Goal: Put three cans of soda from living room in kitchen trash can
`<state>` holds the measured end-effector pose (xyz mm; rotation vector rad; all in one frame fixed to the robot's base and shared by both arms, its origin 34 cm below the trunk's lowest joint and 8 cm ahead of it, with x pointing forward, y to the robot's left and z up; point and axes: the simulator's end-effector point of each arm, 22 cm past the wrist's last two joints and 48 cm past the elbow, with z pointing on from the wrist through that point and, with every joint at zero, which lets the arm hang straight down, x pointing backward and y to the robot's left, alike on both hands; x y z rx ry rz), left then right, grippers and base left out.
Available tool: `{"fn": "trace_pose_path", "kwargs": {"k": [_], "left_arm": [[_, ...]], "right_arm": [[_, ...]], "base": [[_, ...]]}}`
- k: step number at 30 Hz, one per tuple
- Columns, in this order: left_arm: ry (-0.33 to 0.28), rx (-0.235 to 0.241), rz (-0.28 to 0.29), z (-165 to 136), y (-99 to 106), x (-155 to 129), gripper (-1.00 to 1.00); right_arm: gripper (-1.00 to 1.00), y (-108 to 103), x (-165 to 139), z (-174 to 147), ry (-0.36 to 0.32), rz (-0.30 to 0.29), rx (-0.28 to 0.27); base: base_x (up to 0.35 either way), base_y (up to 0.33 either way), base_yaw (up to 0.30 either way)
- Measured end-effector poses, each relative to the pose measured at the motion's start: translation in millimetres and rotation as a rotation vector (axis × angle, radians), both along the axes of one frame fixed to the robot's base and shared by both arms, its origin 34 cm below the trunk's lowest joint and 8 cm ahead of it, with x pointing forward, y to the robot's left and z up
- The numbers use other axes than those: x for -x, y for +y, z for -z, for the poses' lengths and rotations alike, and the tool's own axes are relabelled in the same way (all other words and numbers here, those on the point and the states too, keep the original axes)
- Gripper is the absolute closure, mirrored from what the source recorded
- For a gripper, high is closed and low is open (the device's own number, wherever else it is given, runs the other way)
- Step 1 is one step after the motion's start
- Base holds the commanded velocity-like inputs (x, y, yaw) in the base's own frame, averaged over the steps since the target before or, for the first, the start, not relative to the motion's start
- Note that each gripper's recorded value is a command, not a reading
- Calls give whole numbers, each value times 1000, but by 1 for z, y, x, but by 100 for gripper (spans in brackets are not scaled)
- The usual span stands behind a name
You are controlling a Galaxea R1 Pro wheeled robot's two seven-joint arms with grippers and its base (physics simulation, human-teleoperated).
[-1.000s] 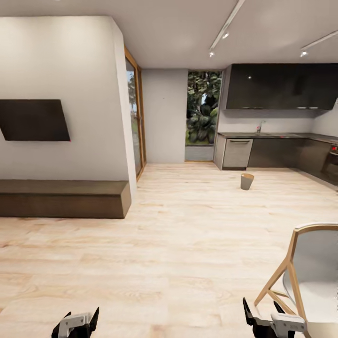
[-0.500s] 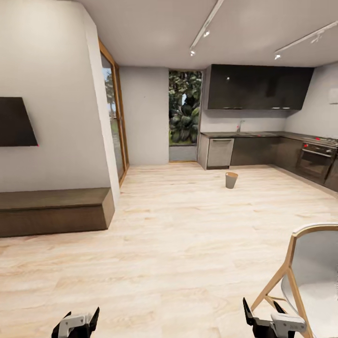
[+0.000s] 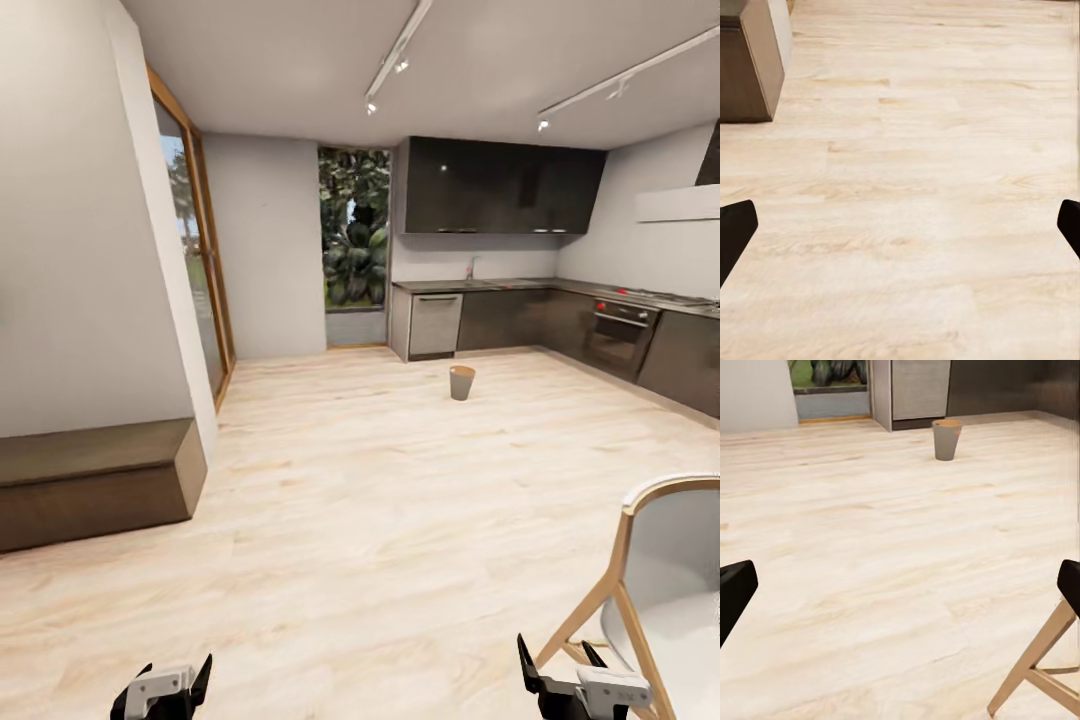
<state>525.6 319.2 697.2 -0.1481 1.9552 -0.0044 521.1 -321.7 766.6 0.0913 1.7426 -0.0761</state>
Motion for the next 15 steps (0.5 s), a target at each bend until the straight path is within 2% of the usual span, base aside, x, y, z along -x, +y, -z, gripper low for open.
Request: {"fn": "trace_pose_path", "kwargs": {"k": [5, 15], "left_arm": [[0, 0, 1, 0, 0, 0, -100], [0, 1, 1, 0, -1, 0, -100]], "right_arm": [[-100, -2, 0, 0, -1, 3, 1], [-100, -1, 0, 0, -1, 2, 1]], "base": [[293, 201, -98], [293, 201, -10]]}}
